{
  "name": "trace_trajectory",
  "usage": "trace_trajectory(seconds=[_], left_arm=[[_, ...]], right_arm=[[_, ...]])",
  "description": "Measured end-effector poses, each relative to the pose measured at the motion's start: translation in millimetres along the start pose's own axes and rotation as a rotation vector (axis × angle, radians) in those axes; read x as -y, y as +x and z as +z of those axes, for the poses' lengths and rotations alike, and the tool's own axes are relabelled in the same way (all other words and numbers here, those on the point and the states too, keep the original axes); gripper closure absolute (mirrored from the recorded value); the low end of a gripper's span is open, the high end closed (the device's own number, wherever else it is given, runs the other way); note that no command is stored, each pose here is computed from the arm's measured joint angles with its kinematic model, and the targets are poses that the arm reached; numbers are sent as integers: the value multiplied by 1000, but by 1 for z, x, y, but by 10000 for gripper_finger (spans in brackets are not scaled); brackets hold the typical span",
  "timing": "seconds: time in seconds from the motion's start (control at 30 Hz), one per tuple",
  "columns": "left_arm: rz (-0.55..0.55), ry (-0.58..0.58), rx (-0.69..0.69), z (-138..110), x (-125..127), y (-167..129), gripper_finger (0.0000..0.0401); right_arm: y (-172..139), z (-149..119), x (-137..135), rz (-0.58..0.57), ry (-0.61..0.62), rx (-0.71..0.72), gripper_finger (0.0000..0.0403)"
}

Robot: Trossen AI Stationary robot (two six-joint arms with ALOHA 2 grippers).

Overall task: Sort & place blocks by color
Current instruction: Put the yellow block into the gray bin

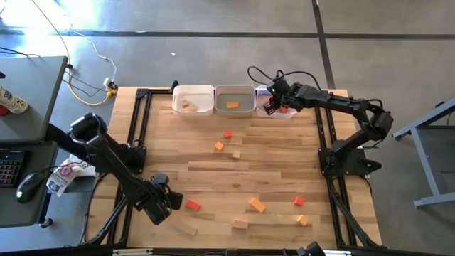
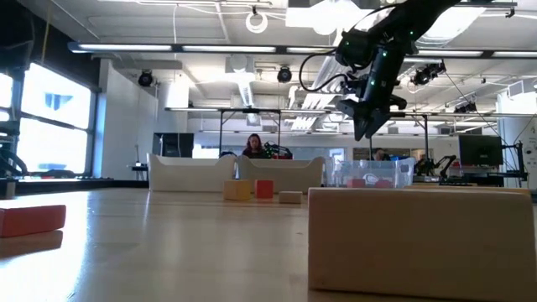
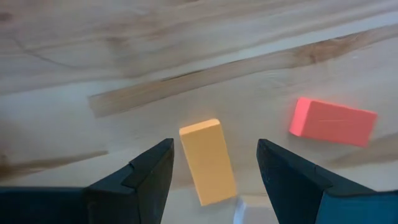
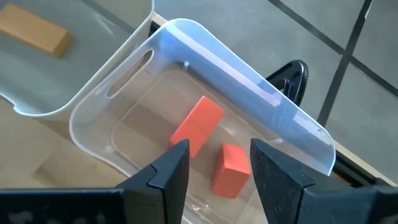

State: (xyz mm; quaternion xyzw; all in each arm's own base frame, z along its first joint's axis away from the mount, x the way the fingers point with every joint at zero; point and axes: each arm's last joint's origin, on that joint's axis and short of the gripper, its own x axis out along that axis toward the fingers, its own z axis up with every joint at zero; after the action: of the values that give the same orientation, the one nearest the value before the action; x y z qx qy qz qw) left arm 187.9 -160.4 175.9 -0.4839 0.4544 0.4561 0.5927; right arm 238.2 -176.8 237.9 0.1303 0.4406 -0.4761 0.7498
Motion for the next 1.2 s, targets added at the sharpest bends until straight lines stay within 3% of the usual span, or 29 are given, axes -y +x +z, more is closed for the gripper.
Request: trace_trajectory(seconds=[0.37, 1.2], left_arm=[[118, -22, -33, -11, 1, 23, 185], [87, -19, -66, -16, 6, 29, 185]], right_arm=[[0, -1, 0, 6, -7, -10, 247], [0, -1, 0, 6, -7, -14, 247]])
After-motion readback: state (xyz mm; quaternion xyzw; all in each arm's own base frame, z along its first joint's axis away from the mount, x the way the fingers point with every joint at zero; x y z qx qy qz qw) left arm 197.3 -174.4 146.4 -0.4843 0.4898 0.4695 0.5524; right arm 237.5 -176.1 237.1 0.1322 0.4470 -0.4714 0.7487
